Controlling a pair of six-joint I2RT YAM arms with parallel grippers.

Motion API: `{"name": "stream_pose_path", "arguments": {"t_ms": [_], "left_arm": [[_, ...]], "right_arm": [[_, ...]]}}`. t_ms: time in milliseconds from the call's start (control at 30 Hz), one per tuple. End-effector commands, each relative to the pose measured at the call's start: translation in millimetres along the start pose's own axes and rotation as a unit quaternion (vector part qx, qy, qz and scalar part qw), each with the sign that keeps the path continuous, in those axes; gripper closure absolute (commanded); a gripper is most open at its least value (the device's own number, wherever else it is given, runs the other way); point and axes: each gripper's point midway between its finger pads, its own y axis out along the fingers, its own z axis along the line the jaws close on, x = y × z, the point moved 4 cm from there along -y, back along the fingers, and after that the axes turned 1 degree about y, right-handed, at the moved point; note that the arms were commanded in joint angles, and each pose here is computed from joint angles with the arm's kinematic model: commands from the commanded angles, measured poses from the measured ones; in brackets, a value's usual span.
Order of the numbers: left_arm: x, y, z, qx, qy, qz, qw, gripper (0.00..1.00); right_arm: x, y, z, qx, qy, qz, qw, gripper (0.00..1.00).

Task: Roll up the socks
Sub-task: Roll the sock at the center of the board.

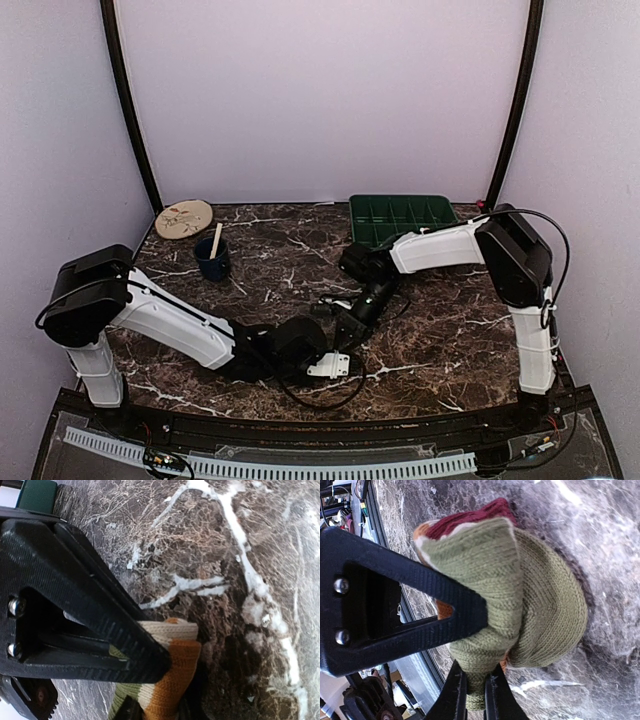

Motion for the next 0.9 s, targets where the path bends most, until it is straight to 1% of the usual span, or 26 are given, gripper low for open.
{"name": "stream_pose_path", "arguments": {"t_ms": [0,100,133,233,300,433,467,500,533,600,633,867], "left_arm": [[-31,11,-40,-0.087,0.021,0.064,0.994,0.8],[-34,13,-52,-0.125,0.022,0.072,0.989,0.85],[-34,15,-53,-0.132,0.018,0.075,0.988,0.86],[-35,15,-63,-0.177,0.006,0.081,0.981,0.89],[-35,14,-66,-0.196,-0.004,0.082,0.977,0.9],[-34,12,-65,-0.221,-0.031,0.089,0.971,0.91],[-34,11,-64,-0.226,-0.038,0.09,0.969,0.92],[-33,10,-63,-0.231,-0.046,0.091,0.968,0.92],[-32,10,-63,-0.236,-0.053,0.093,0.966,0.92],[-29,10,-60,-0.242,-0.069,0.095,0.963,0.93],[-28,10,-60,-0.245,-0.077,0.096,0.962,0.93],[-20,5,-64,-0.284,-0.121,0.107,0.945,0.96]], "right_arm": [[8,0,0,0.009,-0.008,-0.008,1.0,1.0],[8,0,-2,0.009,-0.005,-0.009,1.0,1.0],[8,0,-2,0.009,-0.005,-0.008,1.0,0.98],[6,-1,-3,0.005,-0.001,-0.009,1.0,0.89],[6,-3,-5,-0.001,0.003,-0.014,1.0,0.83],[4,-10,-9,-0.008,0.009,-0.027,1.0,0.74],[4,-13,-9,-0.01,0.009,-0.031,0.999,0.71],[3,-15,-10,-0.011,0.011,-0.036,0.999,0.62],[2,-18,-11,-0.013,0.013,-0.041,0.999,0.55],[0,-22,-13,-0.018,0.016,-0.051,0.998,0.47],[0,-25,-13,-0.022,0.017,-0.057,0.998,0.45],[-12,-47,-20,-0.047,0.037,-0.106,0.993,0.41]]}}
